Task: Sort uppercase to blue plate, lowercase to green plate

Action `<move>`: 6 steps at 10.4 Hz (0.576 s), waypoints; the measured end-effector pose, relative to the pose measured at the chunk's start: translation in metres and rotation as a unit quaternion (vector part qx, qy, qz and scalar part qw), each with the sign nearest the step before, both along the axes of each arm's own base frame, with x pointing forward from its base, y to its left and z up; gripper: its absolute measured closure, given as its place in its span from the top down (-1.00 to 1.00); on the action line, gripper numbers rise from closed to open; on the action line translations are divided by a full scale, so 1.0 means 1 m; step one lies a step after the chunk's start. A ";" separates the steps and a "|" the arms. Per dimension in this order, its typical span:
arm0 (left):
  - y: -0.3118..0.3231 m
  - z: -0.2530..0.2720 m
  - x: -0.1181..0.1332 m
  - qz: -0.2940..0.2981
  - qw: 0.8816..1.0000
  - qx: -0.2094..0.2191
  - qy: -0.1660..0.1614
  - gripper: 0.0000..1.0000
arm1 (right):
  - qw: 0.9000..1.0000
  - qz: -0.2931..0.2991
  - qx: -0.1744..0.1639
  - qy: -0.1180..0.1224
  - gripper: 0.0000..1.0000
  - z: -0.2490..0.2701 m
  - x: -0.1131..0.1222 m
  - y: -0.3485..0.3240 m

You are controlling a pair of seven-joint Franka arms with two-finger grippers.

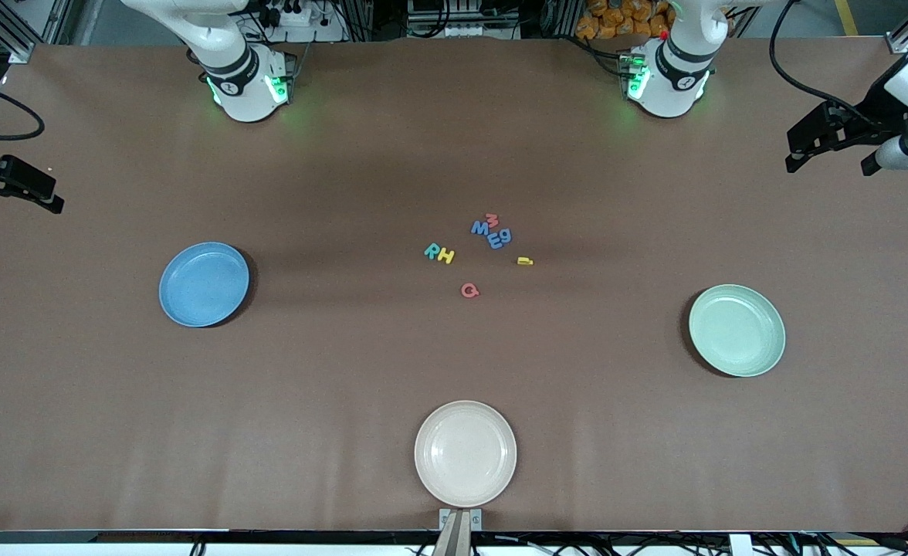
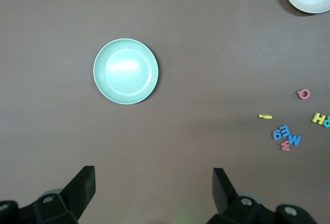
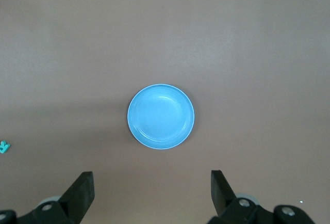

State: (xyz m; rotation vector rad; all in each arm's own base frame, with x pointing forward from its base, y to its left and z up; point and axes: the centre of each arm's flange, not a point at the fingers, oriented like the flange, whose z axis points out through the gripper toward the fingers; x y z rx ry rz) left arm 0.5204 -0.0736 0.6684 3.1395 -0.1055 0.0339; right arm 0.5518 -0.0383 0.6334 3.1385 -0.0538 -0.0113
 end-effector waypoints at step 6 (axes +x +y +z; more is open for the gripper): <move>0.001 -0.011 0.007 0.001 1.000 0.000 0.012 1.00 | 1.000 0.002 0.000 0.003 1.00 0.000 -0.001 0.000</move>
